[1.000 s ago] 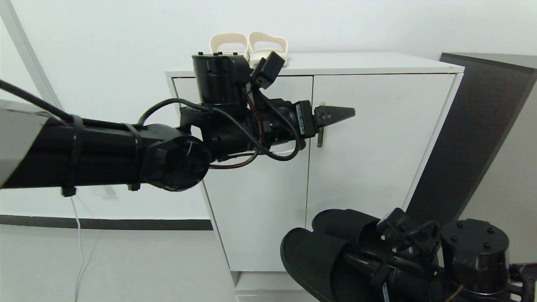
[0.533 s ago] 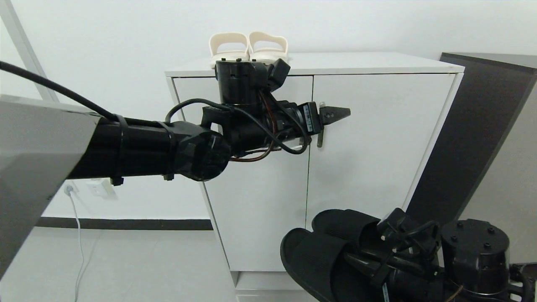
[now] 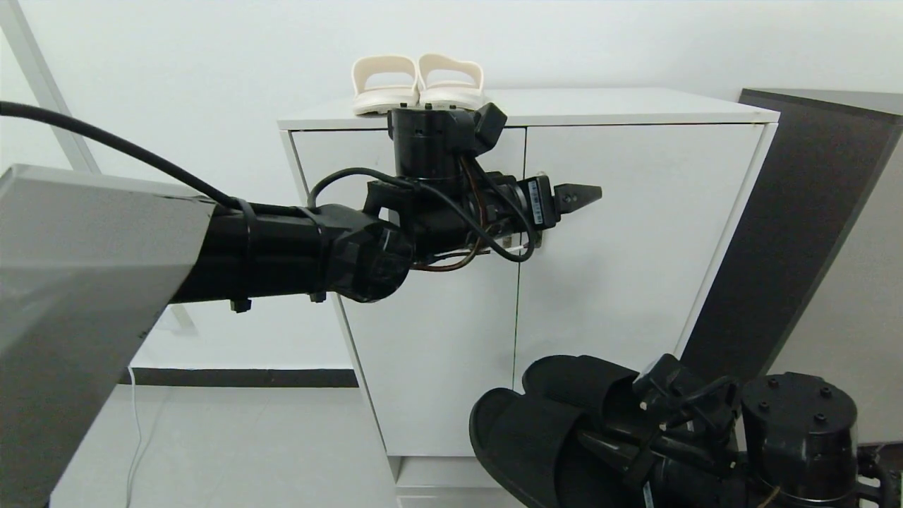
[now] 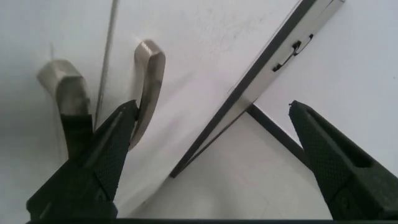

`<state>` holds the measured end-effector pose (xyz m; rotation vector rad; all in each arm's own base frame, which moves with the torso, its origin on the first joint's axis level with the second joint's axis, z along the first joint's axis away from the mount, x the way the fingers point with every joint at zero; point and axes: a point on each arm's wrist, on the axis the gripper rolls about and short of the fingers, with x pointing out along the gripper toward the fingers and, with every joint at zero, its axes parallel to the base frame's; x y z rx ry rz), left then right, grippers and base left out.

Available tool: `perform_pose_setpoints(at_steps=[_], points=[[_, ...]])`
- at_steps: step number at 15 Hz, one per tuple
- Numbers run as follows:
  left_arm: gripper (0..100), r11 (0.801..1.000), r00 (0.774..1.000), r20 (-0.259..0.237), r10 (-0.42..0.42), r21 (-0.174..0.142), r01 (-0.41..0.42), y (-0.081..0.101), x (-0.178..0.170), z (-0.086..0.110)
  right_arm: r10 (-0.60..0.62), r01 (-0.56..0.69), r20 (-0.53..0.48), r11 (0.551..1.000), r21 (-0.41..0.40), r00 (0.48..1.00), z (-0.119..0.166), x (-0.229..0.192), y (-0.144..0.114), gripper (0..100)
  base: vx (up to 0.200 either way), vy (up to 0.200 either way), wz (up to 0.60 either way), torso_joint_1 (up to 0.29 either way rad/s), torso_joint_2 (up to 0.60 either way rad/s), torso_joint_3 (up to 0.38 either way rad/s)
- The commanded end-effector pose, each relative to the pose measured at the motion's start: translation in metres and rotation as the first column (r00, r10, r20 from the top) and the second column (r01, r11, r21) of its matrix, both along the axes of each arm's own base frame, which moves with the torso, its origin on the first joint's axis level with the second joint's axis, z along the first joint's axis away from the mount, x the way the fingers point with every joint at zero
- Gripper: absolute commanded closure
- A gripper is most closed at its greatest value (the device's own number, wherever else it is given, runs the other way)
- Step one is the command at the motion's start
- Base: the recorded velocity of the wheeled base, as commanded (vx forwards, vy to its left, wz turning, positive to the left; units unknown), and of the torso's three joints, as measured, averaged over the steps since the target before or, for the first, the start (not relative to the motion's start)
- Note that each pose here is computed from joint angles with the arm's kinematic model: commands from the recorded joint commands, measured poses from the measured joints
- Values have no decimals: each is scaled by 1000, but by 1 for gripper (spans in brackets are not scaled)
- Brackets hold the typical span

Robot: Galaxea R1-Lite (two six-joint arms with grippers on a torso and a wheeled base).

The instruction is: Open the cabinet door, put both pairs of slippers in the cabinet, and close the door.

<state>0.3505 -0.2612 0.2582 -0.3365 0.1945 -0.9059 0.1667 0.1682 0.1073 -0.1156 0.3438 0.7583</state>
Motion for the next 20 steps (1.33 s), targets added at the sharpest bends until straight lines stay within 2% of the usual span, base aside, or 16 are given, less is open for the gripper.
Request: perform_pose_setpoints(at_steps=[1, 2, 11, 14, 20], points=[[0, 1000, 1000, -9, -8, 4, 8, -4, 0, -4, 24, -24, 1, 1000, 2, 1000, 1, -7, 1, 100, 0, 0, 0, 0, 0, 0], [100, 1000, 1000, -10, -8, 3, 8, -4, 1, -4, 31, -31, 1, 1000, 2, 1000, 1, -9, 1, 100, 0, 0, 0, 0, 0, 0], [100, 1000, 1000, -25, -12, 10, 13, 0, -9, -3, 84, -84, -15, 996, -10, 996, -3, -19, 4, 100, 0, 0, 0, 0, 0, 0], [100, 1000, 999, -45, -15, 20, 16, 9, -23, -2, 106, -106, -19, 994, -10, 994, -3, -24, 5, 100, 0, 0, 0, 0, 0, 0], [100, 999, 997, -74, -35, -13, 34, 28, -61, 15, 130, -130, -29, 991, -18, 991, -6, -27, 9, 100, 0, 0, 0, 0, 0, 0]])
